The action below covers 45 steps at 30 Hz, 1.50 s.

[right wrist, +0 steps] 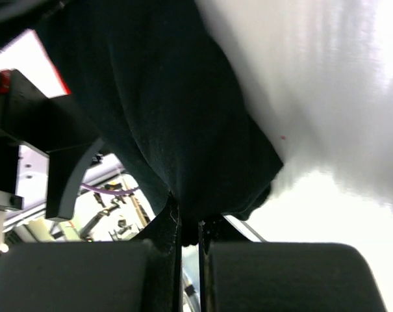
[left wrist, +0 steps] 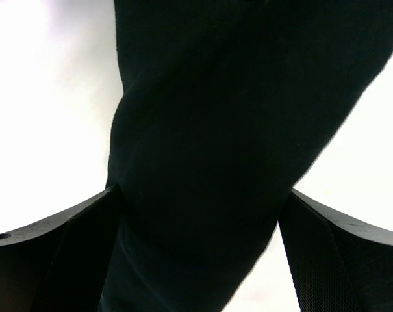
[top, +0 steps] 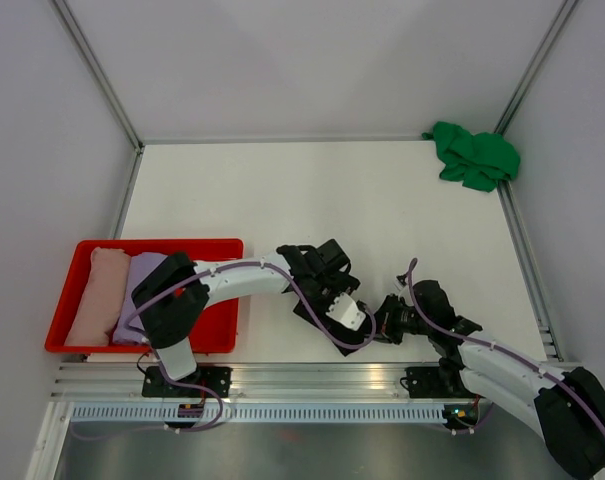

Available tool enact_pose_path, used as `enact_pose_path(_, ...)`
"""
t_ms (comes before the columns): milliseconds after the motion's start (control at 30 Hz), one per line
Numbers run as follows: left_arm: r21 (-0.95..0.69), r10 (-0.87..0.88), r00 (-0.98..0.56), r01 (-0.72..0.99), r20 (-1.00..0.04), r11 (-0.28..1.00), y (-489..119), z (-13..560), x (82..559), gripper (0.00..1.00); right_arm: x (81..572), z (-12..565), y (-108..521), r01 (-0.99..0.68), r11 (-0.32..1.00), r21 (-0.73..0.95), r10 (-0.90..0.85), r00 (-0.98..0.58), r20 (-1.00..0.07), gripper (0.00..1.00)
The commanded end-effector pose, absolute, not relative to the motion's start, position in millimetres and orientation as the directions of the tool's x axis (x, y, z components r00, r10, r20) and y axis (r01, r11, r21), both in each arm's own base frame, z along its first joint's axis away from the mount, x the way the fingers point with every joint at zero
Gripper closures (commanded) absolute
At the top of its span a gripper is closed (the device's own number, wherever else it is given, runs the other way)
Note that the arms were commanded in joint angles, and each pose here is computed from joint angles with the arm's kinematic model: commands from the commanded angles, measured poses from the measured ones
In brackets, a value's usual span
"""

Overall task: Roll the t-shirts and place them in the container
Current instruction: Place the rolled tshirt into the container

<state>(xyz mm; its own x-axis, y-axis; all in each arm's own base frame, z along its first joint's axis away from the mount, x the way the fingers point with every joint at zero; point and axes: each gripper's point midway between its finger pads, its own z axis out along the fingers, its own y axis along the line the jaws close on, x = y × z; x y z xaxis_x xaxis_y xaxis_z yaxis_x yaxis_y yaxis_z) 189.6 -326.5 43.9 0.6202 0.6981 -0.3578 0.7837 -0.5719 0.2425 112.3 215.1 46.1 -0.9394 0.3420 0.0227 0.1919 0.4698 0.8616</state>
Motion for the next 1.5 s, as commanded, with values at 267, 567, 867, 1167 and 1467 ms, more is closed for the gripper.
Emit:
enact_pose_path(267, 0.157, 0.666, 0.668, 0.735, -0.333, -0.66, -320.7, 5.1, 174.9, 0.0, 113.3, 35.5, 204.7, 0.108, 0.593, 0.798, 0.279, -0.957, -0.077, 0.98)
enact_pose_path(567, 0.141, 0.717, 0.606, 0.788, -0.344, -0.599, -329.3, -1.3, 179.8, 0.15, 106.5, 24.2, 199.8, 0.107, 0.622, 0.776, 0.256, -0.964, -0.072, 0.97)
enact_pose_path(867, 0.09, 0.744, 0.611, 0.786, -0.27, -0.612, -306.8, -25.5, 177.2, 0.33, 113.0, 29.8, 196.9, 0.076, 0.662, 0.746, 0.237, -0.965, -0.112, 0.63)
enact_pose_path(1167, 0.054, 0.853, 0.435, 0.897, -0.288, -0.439, -299.0, -9.6, 173.7, 0.59, 127.5, 51.0, 163.9, 0.078, 0.818, 0.57, 0.248, -0.942, -0.227, 0.27)
enact_pose_path(1467, 0.044, 0.941, 0.032, 0.999, -0.337, -0.018, -311.8, 27.1, 202.3, 0.98, 149.0, 73.8, 131.3, 0.108, 0.896, 0.431, 0.287, -0.881, -0.376, 0.23)
